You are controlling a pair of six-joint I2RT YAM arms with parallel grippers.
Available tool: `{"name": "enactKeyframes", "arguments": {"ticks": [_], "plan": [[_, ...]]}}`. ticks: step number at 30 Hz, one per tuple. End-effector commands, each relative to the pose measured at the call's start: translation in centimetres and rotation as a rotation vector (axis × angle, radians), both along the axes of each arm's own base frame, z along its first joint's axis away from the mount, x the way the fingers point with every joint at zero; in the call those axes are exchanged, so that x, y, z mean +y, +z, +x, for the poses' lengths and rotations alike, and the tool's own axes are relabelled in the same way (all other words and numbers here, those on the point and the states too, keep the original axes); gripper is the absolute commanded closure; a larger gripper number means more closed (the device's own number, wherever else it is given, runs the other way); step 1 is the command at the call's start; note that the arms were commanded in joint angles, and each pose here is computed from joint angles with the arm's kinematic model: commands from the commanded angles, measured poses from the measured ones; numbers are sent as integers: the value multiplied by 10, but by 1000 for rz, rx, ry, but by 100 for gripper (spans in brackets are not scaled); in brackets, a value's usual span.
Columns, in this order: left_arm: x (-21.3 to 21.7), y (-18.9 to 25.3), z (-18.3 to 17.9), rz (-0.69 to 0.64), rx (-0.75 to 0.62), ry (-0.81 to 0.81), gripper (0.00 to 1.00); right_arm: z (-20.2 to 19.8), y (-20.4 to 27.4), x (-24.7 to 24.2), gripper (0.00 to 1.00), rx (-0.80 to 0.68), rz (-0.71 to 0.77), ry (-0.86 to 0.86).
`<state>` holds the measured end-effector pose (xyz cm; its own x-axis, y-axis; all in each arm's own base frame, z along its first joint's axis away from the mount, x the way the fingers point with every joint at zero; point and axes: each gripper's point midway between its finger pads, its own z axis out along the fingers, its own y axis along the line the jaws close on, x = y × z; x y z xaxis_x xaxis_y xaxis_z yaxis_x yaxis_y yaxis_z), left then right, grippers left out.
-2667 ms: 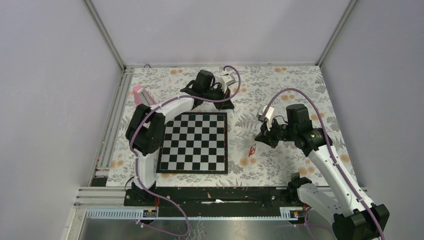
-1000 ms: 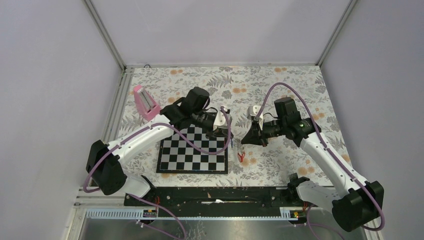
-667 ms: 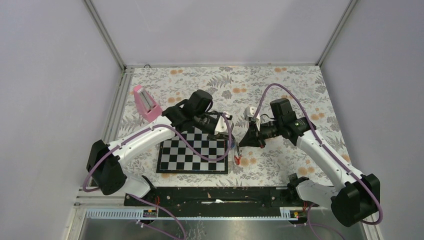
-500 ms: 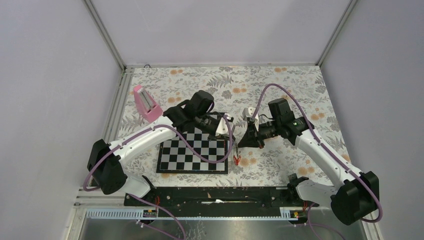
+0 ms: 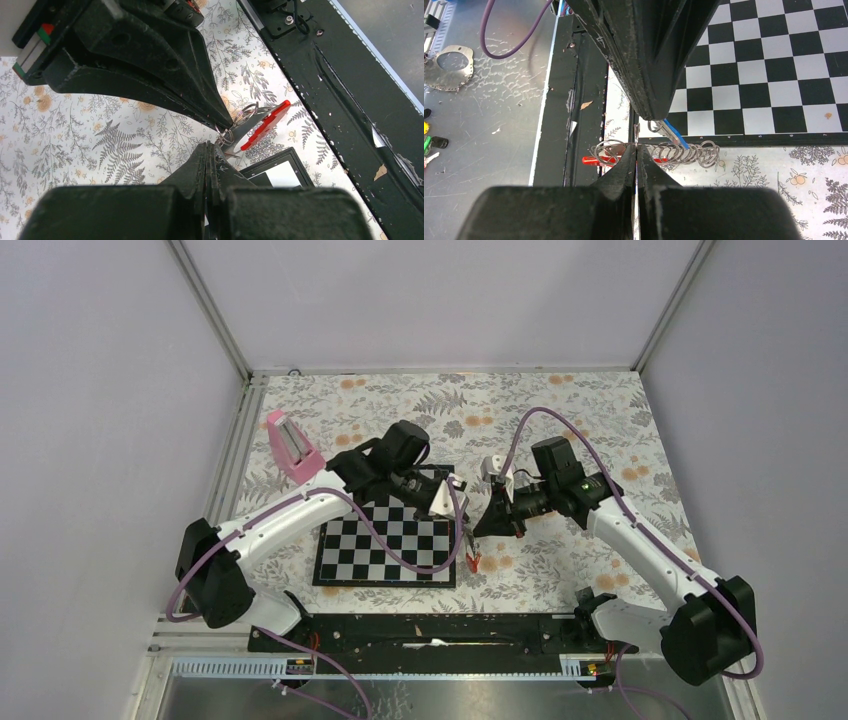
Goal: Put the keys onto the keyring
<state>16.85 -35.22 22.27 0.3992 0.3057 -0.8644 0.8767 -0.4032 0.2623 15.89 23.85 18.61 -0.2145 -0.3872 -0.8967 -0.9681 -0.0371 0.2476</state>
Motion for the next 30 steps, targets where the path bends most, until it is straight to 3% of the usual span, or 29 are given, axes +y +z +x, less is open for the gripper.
{"name": "enactKeyframes", "arguments": {"ticks": [1, 30], "plan": [[-6, 18, -5, -54, -48, -65, 100, 1, 10, 6, 100, -12, 32, 18], [-5, 12, -17, -41, -57, -131, 100, 5, 11, 8, 100, 3, 26, 6]]}}
